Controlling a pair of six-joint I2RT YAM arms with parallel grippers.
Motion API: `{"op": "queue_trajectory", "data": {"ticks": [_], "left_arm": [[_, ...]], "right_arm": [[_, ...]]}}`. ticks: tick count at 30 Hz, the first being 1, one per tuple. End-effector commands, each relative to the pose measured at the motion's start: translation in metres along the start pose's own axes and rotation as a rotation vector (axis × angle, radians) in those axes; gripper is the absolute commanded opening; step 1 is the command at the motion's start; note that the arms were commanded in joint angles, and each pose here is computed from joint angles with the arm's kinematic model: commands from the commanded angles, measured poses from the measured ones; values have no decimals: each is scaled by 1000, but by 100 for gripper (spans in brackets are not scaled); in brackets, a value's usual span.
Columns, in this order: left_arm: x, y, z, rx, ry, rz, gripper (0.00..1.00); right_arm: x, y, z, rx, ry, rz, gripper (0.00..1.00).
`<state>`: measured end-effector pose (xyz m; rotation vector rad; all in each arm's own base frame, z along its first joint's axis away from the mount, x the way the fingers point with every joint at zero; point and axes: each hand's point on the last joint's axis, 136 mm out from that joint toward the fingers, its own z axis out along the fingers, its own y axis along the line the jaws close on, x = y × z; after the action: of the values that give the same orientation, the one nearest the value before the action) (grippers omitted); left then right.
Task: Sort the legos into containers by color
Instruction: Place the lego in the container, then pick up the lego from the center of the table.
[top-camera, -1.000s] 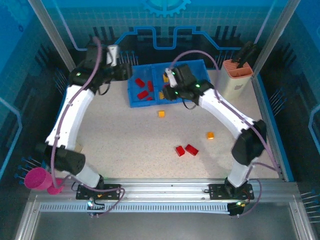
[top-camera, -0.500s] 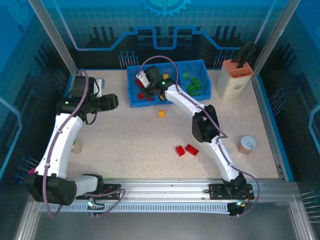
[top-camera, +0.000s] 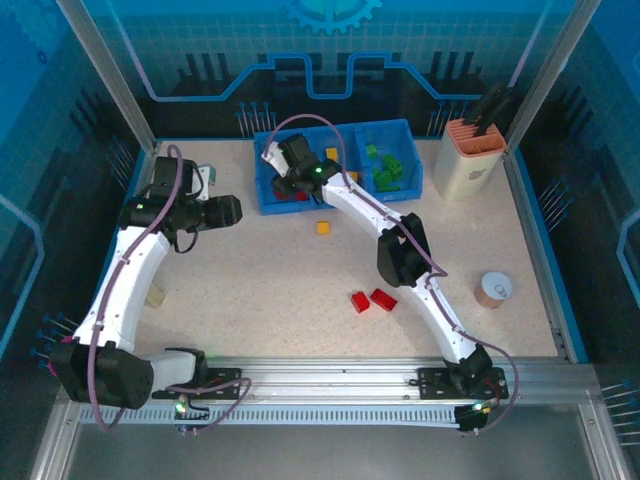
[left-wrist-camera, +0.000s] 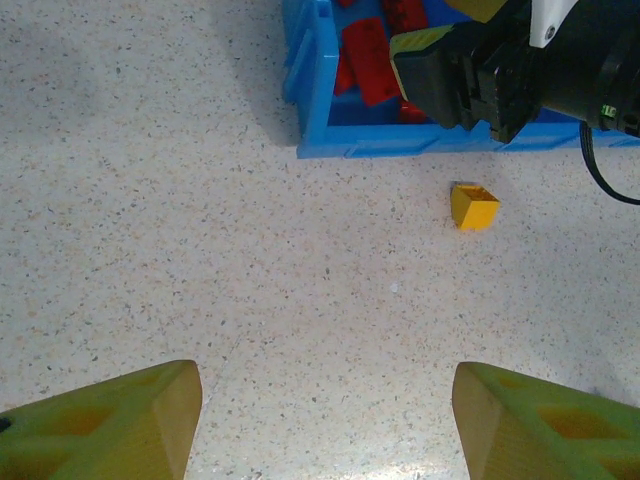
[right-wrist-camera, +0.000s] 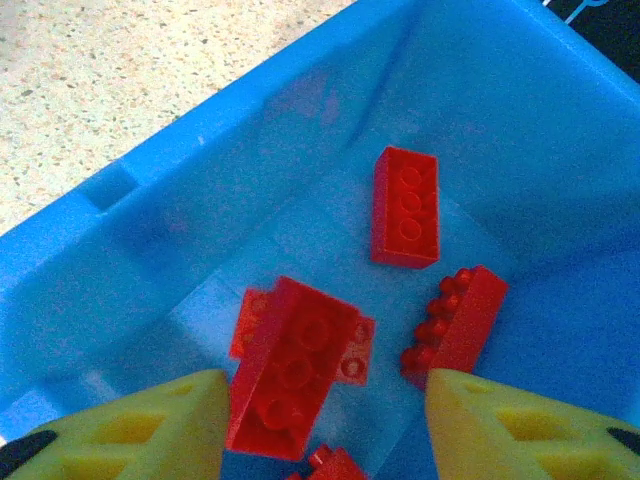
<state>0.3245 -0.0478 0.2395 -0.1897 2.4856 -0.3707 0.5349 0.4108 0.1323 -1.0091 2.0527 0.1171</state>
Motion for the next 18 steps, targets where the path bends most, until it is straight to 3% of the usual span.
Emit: {"op": "queue_trajectory", "data": {"ticks": [1, 6, 13, 18], "left_arm": [[-10, -7, -5, 32, -31, 15, 69], [-12, -6, -10, 25, -57, 22, 70], [-10, -19, -16, 65, -73, 81, 76], [-4, -31, -14, 77, -63, 143, 78]], "right_arm": [[-46, -5, -49, -19, -143, 57, 57], [-49, -14, -116, 17, -157, 206, 56], [32, -2, -160, 12, 34, 569, 61], [89, 8, -154, 66, 161, 689, 70]]}}
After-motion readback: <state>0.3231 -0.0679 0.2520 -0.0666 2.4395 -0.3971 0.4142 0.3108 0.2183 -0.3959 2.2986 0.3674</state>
